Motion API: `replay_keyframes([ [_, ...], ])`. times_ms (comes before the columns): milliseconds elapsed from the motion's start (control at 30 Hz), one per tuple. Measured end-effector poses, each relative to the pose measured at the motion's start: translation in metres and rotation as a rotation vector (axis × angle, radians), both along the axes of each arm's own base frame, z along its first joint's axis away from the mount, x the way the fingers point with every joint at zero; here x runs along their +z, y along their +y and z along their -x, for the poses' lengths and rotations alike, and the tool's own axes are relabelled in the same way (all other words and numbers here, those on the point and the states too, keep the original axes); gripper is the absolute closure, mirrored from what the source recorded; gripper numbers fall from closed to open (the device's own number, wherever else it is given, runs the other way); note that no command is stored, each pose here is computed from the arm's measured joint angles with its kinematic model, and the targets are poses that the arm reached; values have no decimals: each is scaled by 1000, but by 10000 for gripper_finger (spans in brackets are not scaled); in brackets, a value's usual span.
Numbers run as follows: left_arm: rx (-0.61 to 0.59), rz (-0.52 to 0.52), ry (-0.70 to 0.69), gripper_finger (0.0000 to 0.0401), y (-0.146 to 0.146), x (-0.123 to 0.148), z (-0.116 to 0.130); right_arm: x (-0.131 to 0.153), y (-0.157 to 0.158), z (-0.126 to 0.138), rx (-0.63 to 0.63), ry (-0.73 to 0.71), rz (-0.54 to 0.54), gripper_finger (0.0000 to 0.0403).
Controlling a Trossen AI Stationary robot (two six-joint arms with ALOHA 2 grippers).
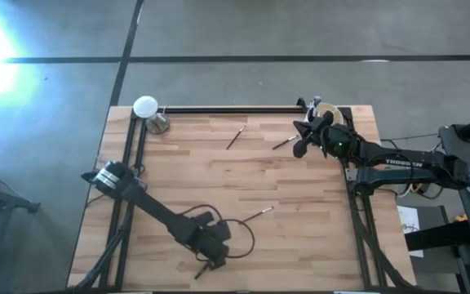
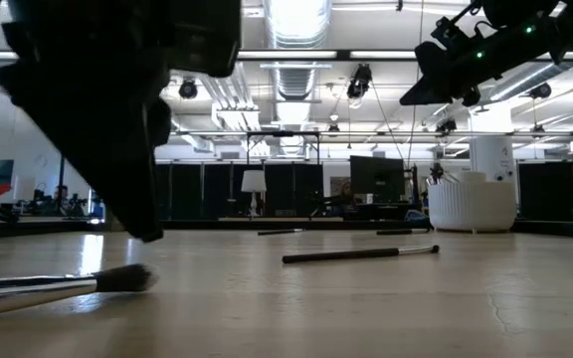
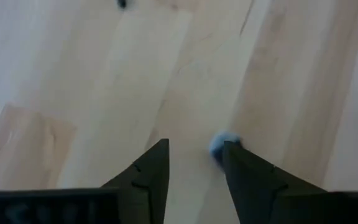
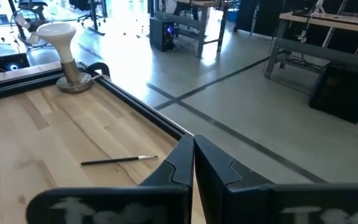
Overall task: Put items in baskets/containers
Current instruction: Put the black powder brush into the white organizer
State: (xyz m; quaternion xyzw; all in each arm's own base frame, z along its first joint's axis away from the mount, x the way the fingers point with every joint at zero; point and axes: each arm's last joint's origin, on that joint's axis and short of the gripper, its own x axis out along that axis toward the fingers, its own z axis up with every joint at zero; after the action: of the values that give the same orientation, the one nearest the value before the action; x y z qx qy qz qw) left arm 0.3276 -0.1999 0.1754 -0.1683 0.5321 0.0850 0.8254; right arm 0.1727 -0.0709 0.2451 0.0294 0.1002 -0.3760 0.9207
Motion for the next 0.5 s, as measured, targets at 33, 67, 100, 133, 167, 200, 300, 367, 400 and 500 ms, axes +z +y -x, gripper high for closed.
replay_keyframes([
  [33,0,-3,4,259,-2,2,-2,0,0,0,2,0,0,394],
  [67,0,-4,7,259,-3,3,-5,0,0,0,3,0,0,394],
  [100,-1,-6,10,259,-5,4,-7,0,0,0,3,0,0,394],
  [133,-2,-9,14,259,-6,3,-9,0,0,0,3,0,0,394],
  [167,-3,-11,20,259,-8,1,-10,0,0,0,3,1,0,394],
  [200,-6,-11,27,259,-10,-1,-11,0,0,0,3,1,0,394],
  [300,-17,-2,82,259,-13,-9,-14,0,0,0,3,1,0,394],
  [367,-15,-21,114,259,-14,-14,-13,0,0,0,3,1,0,394],
  [400,-15,-19,119,259,-14,-15,-14,0,0,0,3,1,0,394],
  [500,-25,-9,135,259,-15,-18,-14,0,0,0,3,1,0,394],
])
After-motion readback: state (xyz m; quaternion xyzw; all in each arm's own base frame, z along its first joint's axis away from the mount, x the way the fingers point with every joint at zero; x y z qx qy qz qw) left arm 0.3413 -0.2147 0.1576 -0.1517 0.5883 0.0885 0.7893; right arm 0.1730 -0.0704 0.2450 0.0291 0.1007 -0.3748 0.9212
